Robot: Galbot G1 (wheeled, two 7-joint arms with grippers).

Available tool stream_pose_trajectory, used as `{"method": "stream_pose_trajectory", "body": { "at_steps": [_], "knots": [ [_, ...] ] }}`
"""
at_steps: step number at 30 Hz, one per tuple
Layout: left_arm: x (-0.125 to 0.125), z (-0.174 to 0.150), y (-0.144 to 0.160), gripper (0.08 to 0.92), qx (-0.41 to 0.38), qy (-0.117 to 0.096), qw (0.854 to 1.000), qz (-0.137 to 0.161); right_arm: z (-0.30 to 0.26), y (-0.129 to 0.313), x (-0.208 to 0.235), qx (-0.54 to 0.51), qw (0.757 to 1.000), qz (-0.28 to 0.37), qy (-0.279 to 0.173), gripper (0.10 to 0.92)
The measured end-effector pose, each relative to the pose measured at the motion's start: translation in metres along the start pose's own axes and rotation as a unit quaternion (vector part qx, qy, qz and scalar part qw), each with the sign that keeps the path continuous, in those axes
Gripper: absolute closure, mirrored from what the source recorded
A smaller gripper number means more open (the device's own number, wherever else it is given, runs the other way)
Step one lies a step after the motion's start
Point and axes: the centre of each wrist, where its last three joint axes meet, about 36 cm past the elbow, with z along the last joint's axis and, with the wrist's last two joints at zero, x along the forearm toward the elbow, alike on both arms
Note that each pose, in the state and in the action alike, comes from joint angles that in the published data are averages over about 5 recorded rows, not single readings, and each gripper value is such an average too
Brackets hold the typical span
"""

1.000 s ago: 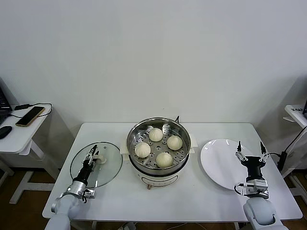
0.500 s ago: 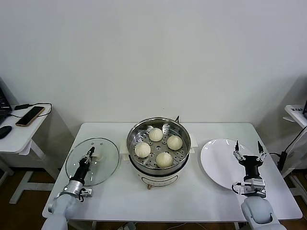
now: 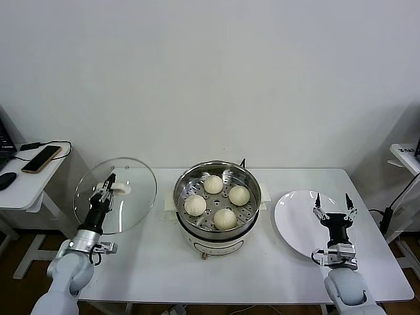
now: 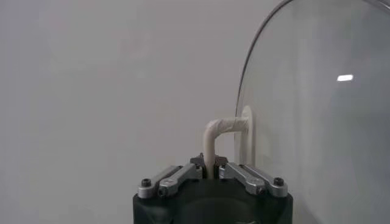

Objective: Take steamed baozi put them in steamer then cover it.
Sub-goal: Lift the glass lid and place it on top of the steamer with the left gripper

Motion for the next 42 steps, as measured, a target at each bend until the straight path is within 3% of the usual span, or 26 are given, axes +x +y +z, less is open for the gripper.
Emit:
{"method": "stream_pose_trajectory", "body": {
  "at_steps": [7, 17, 24, 35, 42],
  "knots": [
    [-0.014, -0.066, 0.071, 0.807, 0.026, -0.036, 0.999, -0.016, 0.003, 0.002, 0.0, 0.003, 1.0, -0.004, 0.016, 0.2],
    [-0.016, -0.178, 0.107, 0.807, 0.067, -0.065, 0.994, 0.048, 0.009, 0.01, -0.002, 0.0, 1.0, -0.007, 0.027, 0.2],
    [-0.025, -0.234, 0.104, 0.807, 0.067, -0.049, 0.993, 0.082, 0.017, 0.017, -0.004, -0.002, 0.999, -0.007, 0.031, 0.2],
    [-0.038, -0.289, 0.092, 0.807, 0.067, -0.011, 0.992, 0.103, 0.027, 0.023, -0.007, -0.001, 0.999, -0.012, 0.046, 0.2],
    [-0.044, -0.313, 0.09, 0.807, 0.078, -0.001, 0.991, 0.107, 0.03, 0.024, -0.008, 0.0, 0.999, -0.013, 0.052, 0.2]
  ]
}}
